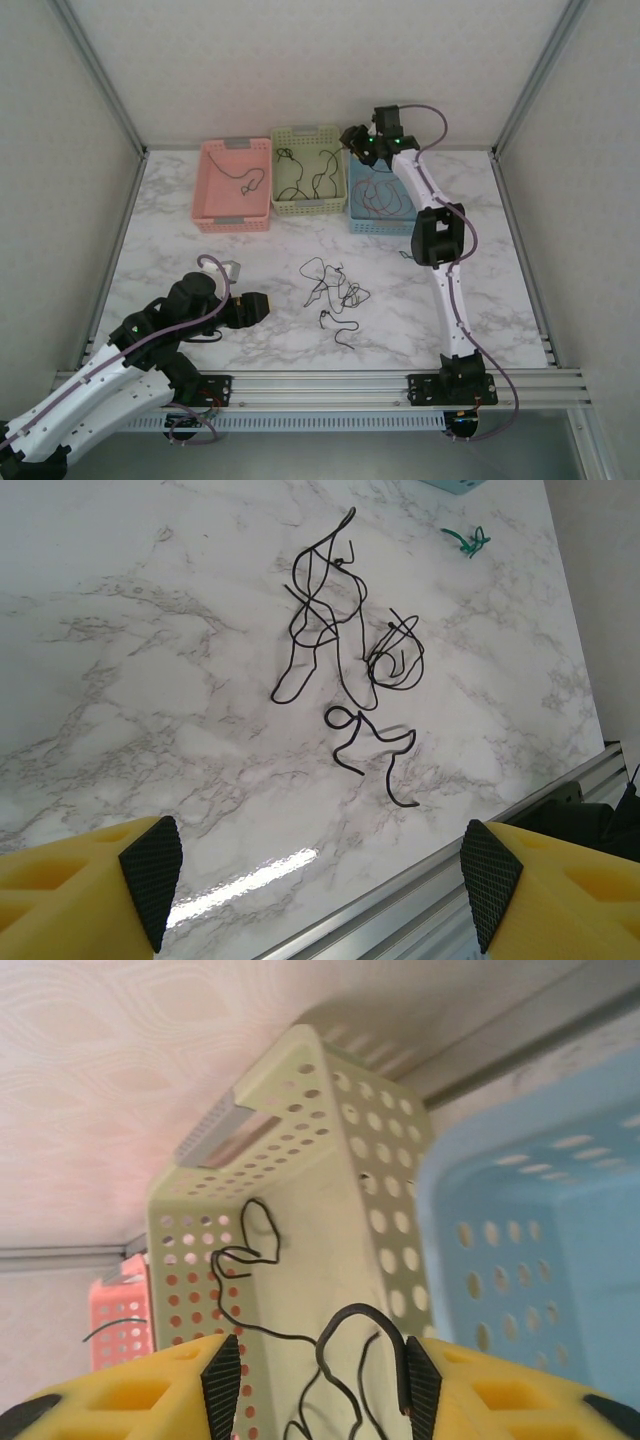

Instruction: Untangle the cables

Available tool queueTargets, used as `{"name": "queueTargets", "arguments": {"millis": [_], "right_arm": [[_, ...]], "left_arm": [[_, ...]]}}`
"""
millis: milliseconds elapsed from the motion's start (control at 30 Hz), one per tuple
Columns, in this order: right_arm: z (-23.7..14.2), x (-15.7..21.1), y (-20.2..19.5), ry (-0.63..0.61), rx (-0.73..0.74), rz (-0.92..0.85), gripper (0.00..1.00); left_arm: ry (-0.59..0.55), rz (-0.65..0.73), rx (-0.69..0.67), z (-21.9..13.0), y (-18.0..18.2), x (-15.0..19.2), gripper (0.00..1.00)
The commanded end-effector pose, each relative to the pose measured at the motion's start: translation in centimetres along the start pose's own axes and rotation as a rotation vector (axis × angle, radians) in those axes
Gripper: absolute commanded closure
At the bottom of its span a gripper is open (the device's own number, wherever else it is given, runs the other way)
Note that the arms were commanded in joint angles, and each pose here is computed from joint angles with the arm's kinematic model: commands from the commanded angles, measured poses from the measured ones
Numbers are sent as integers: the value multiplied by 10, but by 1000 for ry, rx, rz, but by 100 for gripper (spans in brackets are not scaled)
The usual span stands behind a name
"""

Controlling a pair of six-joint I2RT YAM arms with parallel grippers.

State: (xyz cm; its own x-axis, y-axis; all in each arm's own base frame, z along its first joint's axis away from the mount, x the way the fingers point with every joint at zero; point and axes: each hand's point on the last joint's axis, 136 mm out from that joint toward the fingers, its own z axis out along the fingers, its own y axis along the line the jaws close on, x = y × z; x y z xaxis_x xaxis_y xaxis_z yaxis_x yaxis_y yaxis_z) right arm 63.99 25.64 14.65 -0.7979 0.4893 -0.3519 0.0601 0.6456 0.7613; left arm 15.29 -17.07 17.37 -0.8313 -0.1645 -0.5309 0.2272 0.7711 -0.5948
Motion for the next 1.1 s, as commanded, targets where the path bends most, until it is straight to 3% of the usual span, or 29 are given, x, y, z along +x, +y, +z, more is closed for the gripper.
{"name": "queueTargets", "arguments": {"millis": [0, 433, 633, 867, 1067], "right_arm": [[5, 4, 38, 15, -137, -38, 51], [44, 47, 94, 10, -325, -136, 51], [51, 71, 102, 52, -333, -191, 55], [2, 51, 127, 19, -286, -294, 53], [-87, 53, 139, 34, -108, -415, 52]], "left_arm": [[6, 0, -4, 1, 1, 2, 23], [12, -2, -11, 2, 3, 3, 23], [13, -2, -10, 3, 3, 3, 23], [18, -1, -1, 3, 0, 3, 23], [26, -5, 29, 8, -7, 2, 22]]}}
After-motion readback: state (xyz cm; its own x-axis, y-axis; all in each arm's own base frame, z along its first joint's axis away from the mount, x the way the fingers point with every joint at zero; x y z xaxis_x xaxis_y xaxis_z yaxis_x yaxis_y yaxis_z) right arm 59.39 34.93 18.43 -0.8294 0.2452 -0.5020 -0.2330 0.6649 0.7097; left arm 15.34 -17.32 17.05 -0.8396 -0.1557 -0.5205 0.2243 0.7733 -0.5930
